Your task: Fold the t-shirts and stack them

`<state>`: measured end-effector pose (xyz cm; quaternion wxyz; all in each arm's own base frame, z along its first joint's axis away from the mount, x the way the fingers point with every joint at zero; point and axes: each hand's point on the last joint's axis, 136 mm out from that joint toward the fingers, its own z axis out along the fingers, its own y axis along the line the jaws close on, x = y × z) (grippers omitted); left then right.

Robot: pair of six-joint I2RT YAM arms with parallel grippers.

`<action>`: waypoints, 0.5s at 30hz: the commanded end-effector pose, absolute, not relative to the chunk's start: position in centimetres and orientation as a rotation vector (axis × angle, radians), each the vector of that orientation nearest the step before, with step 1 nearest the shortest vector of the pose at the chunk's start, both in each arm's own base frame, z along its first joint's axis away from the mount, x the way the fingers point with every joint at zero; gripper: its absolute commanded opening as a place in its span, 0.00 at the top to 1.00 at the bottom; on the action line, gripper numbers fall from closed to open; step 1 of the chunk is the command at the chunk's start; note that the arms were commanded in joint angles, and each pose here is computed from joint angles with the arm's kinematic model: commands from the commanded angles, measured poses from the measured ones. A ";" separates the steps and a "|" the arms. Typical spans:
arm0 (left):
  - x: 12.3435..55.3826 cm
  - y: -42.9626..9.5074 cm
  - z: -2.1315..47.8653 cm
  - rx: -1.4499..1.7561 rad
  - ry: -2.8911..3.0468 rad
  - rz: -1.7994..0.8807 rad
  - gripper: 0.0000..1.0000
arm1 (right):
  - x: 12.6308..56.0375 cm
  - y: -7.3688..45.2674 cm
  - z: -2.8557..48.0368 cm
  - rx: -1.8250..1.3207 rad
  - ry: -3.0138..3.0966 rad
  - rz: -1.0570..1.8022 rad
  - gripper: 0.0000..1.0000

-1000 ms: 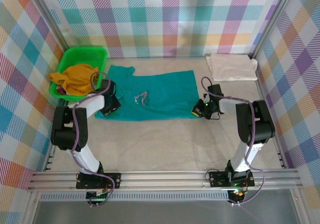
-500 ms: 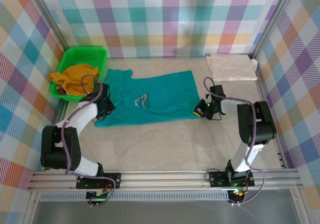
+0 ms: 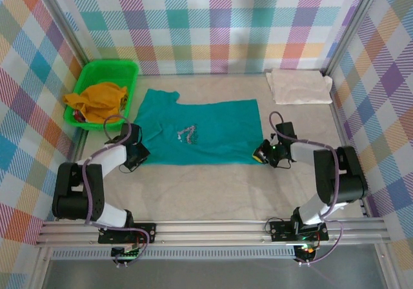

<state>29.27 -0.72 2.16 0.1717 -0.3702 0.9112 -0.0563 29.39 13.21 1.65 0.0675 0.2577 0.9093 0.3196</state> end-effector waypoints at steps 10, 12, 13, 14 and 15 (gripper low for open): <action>32.8 -1.5 12.9 -0.760 2.455 -0.168 0.84 | 30.2 12.4 7.5 0.692 2.651 0.869 1.00; 34.3 -3.6 13.7 -0.583 2.506 -0.098 0.88 | 31.2 12.7 7.9 0.626 2.624 0.872 1.00; 34.9 -4.7 13.5 -0.529 2.535 -0.099 0.95 | 31.4 12.8 7.8 0.613 2.625 0.873 1.00; 35.5 -5.9 12.9 -0.482 2.566 -0.123 0.99 | 31.7 13.1 7.5 0.601 2.627 0.883 1.00; 36.2 -7.3 12.2 -0.436 2.589 -0.149 1.00 | 31.9 13.4 7.2 0.587 2.631 0.899 1.00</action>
